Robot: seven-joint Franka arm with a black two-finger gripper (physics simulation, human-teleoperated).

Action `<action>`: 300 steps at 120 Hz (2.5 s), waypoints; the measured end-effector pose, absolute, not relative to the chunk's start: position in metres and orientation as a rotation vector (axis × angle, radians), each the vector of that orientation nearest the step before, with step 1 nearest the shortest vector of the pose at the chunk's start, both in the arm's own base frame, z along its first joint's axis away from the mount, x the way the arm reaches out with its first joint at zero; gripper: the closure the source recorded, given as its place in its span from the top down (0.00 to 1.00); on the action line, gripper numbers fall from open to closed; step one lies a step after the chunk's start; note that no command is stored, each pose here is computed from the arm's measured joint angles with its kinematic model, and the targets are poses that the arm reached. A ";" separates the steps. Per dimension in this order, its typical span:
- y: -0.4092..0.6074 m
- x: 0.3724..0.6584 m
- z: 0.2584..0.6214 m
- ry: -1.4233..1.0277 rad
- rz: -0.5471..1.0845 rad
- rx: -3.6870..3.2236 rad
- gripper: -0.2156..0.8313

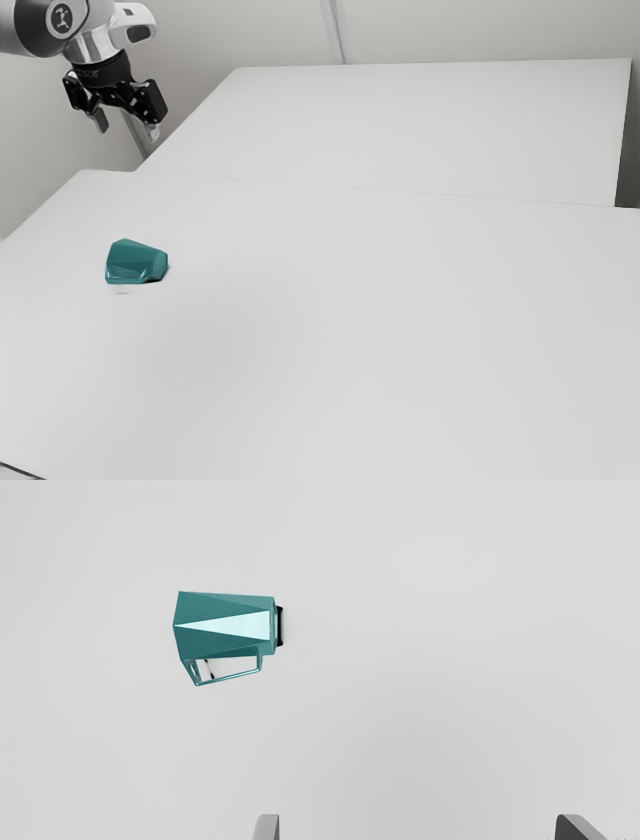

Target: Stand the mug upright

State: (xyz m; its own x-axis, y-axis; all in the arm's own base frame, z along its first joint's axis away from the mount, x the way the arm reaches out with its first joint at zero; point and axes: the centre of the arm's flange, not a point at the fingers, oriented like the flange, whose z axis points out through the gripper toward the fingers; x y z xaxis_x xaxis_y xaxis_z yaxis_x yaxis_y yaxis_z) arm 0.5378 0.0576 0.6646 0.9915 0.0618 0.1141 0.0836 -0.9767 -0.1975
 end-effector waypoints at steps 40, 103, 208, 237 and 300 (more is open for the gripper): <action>0.059 0.538 0.657 -0.090 -0.145 -2.941 0.79; 0.279 0.514 0.531 -0.785 0.155 -3.158 0.79; 0.421 0.569 0.344 -0.646 -0.092 -3.569 0.79; 0.420 0.580 0.319 -0.564 -0.234 -3.639 0.79; 0.393 0.586 0.288 -0.479 -0.397 -3.792 0.79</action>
State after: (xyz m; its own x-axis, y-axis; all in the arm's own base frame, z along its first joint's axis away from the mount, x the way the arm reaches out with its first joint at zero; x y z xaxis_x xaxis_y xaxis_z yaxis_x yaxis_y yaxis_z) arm 0.5858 0.3934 0.2876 0.9537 0.2838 0.0992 0.1507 -0.7368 0.6591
